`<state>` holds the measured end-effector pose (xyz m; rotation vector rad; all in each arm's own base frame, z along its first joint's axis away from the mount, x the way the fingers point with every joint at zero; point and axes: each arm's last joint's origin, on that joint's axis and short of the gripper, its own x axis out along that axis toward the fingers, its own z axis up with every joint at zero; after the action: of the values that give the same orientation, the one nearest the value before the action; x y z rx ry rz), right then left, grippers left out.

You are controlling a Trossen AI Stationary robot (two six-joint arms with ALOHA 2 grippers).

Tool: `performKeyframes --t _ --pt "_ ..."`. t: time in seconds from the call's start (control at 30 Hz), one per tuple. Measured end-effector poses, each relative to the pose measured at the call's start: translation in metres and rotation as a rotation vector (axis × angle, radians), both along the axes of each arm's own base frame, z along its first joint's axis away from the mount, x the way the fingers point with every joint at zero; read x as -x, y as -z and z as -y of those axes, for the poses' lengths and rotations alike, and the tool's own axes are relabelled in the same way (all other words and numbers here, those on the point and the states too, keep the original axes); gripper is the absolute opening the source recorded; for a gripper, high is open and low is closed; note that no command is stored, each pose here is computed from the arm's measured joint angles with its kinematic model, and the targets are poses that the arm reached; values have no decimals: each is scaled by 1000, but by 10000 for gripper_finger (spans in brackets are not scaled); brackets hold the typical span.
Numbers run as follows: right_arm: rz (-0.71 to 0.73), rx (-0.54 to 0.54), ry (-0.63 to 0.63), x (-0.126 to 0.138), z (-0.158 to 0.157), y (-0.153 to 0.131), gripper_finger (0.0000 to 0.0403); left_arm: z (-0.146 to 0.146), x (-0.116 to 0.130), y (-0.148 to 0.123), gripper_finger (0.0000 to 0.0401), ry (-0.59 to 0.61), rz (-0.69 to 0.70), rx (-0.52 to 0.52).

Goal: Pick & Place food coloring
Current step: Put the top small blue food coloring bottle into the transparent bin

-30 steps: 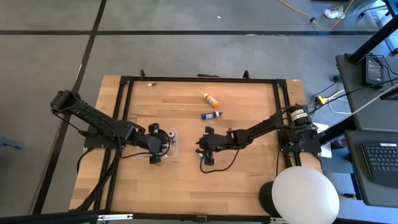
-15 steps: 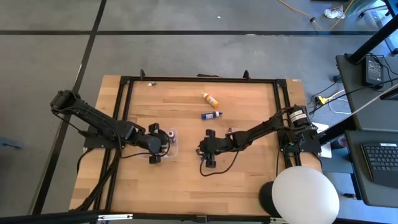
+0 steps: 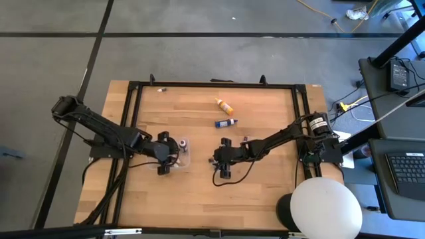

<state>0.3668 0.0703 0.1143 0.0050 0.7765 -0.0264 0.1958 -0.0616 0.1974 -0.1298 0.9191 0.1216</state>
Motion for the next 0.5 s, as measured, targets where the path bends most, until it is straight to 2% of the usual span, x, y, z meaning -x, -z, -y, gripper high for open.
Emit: performKeyframes --t 0.13,0.37,0.5 --pt "-26 10 -12 0 0 9 188 1 -2 -2 103 16 29 25" --pt "-20 42 -44 -2 3 10 188 4 -5 -4 101 58 49 86" --pt "-25 32 -35 -2 6 10 168 5 -6 -6 104 61 68 93"
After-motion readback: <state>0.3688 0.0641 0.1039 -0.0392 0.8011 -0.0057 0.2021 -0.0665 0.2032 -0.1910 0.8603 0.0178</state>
